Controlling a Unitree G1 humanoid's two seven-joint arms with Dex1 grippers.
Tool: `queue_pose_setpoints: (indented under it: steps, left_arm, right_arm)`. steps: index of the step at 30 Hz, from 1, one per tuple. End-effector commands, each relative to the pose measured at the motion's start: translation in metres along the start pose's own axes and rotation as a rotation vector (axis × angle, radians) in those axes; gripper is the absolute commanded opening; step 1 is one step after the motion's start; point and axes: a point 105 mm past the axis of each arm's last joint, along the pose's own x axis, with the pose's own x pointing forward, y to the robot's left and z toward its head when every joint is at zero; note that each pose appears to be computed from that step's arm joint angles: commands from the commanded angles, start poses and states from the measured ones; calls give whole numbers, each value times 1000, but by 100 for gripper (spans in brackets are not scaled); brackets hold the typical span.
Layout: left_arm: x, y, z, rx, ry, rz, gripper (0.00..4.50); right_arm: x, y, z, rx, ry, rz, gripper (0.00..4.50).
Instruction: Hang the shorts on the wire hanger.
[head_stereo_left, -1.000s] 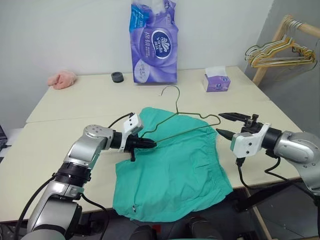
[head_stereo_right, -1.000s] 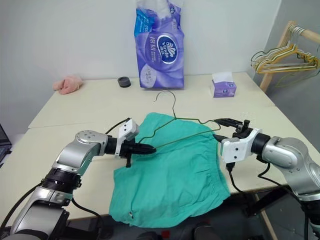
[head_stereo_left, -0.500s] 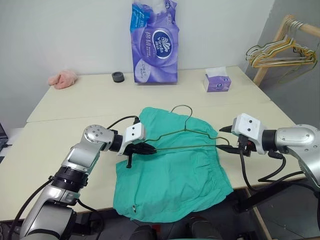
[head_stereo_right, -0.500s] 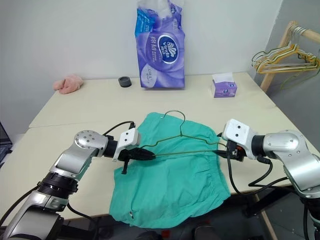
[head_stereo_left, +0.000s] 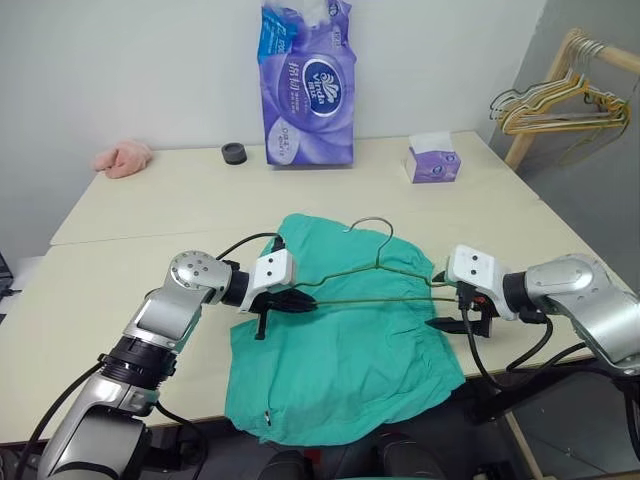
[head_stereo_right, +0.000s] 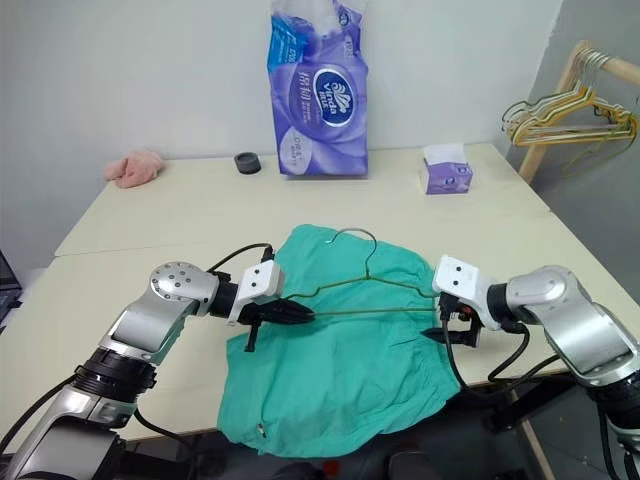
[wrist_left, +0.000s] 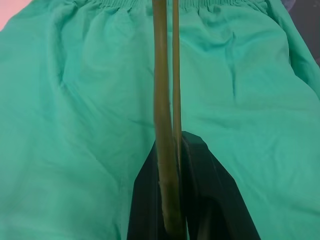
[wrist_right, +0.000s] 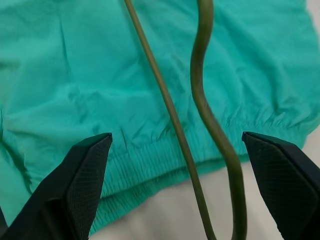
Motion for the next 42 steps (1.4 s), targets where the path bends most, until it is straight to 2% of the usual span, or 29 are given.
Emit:
queue_pose_setpoints:
  steps: [1, 12, 18, 22, 26, 28, 29, 32, 36, 39, 42]
  left_arm:
    - [-3, 0, 10, 69, 1, -3, 0]
    - [1, -3, 9, 91, 11, -6, 0]
    - [3, 0, 13, 57, -18, 7, 0]
    - [2, 2, 18, 31, -57, 21, 101]
    - [0, 13, 28, -14, -131, 87, 229]
    - [-7, 31, 35, -45, -185, 197, 287]
    - [-22, 46, 42, -108, -236, 258, 316]
    - [-54, 70, 53, -195, -323, 348, 316]
    - [-70, 76, 37, -215, -271, 391, 316]
    - [-65, 63, 18, -253, -211, 338, 316]
    - [-53, 43, 13, -272, -193, 228, 316]
  right_arm:
    - [-4, -6, 9, -27, -2, -11, 356]
    - [-1, 8, 11, -18, 10, 81, 1]
    - [-2, 10, 11, -21, 9, 91, 1]
    - [-4, 9, 11, -18, 1, 81, 0]
    - [-6, 8, 11, 1, -8, 63, 0]
    - [-9, 8, 11, 36, -21, 57, 0]
    - [-13, 8, 9, 84, -31, 49, 0]
    - [-27, 8, -3, 211, -45, 18, 0]
    - [-42, 19, -25, 352, -40, -8, 0]
    - [-57, 33, -47, 512, -42, -47, 0]
    - [-66, 44, -57, 600, -46, -66, 0]
